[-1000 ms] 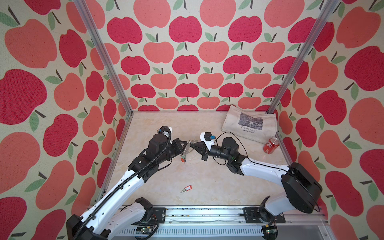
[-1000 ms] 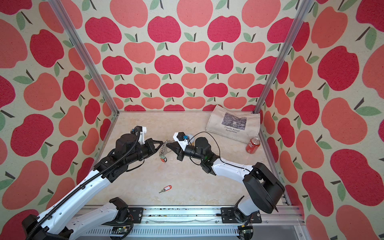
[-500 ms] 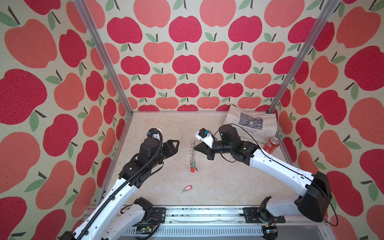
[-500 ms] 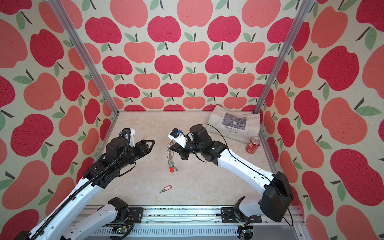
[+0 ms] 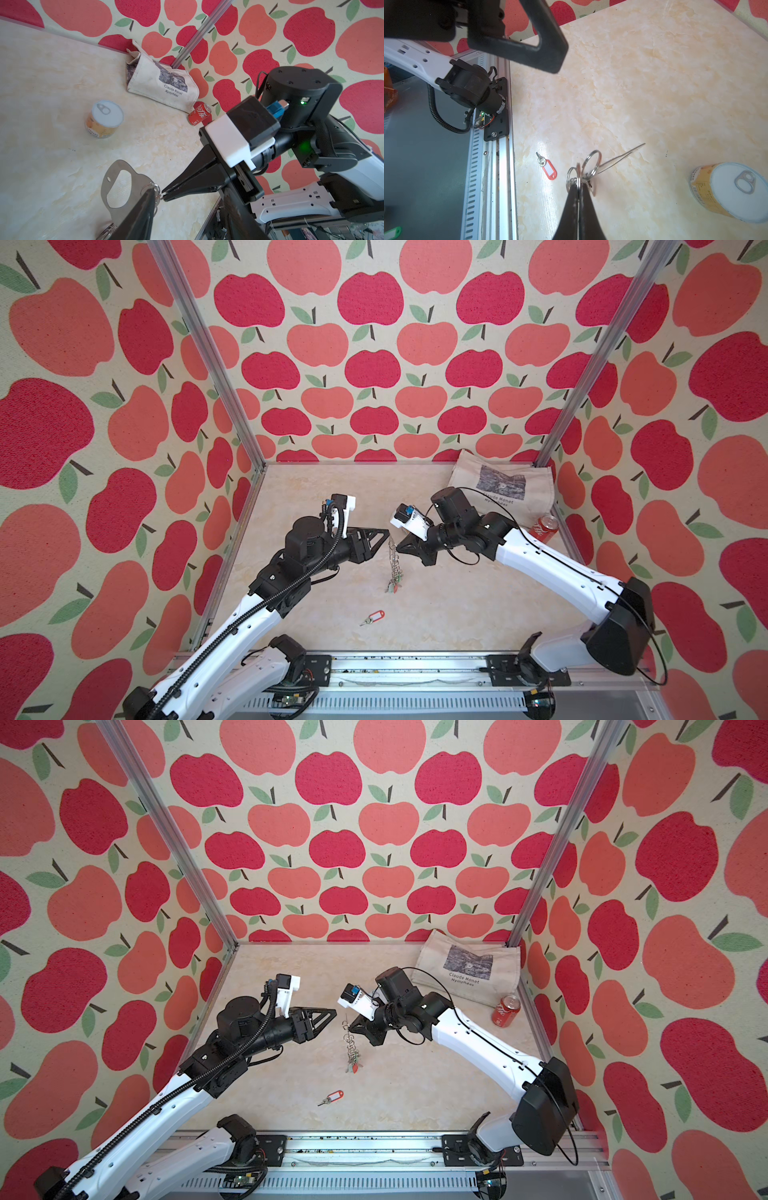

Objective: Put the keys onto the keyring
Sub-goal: 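Open and withdraw the left gripper while the right gripper holds the plate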

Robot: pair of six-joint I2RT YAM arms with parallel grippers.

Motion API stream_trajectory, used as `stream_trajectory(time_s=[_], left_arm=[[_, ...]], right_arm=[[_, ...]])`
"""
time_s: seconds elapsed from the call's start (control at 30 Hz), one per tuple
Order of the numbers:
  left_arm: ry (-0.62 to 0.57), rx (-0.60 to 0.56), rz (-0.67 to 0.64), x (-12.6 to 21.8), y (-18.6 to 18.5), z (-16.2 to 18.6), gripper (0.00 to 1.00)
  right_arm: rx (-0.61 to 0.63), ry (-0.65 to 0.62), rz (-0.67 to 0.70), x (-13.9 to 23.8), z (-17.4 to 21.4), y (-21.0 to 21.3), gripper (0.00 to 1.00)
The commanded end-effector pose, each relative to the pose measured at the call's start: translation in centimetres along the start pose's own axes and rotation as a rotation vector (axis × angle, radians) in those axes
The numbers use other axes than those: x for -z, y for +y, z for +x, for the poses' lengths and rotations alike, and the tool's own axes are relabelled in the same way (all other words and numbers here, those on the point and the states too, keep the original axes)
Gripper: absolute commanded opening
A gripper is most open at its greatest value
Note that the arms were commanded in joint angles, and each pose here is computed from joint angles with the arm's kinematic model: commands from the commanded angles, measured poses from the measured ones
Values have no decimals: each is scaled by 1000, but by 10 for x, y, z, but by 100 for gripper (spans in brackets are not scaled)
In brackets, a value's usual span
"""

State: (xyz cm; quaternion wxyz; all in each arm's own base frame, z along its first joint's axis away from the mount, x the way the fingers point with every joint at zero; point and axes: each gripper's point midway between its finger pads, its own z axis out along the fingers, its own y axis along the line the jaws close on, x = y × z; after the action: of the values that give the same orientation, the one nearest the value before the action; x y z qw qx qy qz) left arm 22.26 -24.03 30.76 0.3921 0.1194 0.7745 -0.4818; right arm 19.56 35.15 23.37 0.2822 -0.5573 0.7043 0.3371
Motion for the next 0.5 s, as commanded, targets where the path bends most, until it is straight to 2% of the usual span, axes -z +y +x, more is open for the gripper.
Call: stream_trajectory(time_s=[0.0,0.13,0.47], left_arm=[[48,-119,84,-6,-25,1,53],[89,-172,68,-13,-27,12,46],[7,-236,67,-2,-31,4,38]], right_arm=[[41,-51,-17,13,-19,7,0],[63,-90,-24,21,-27,13,0],[121,-213,-57,50,-47,30,0]])
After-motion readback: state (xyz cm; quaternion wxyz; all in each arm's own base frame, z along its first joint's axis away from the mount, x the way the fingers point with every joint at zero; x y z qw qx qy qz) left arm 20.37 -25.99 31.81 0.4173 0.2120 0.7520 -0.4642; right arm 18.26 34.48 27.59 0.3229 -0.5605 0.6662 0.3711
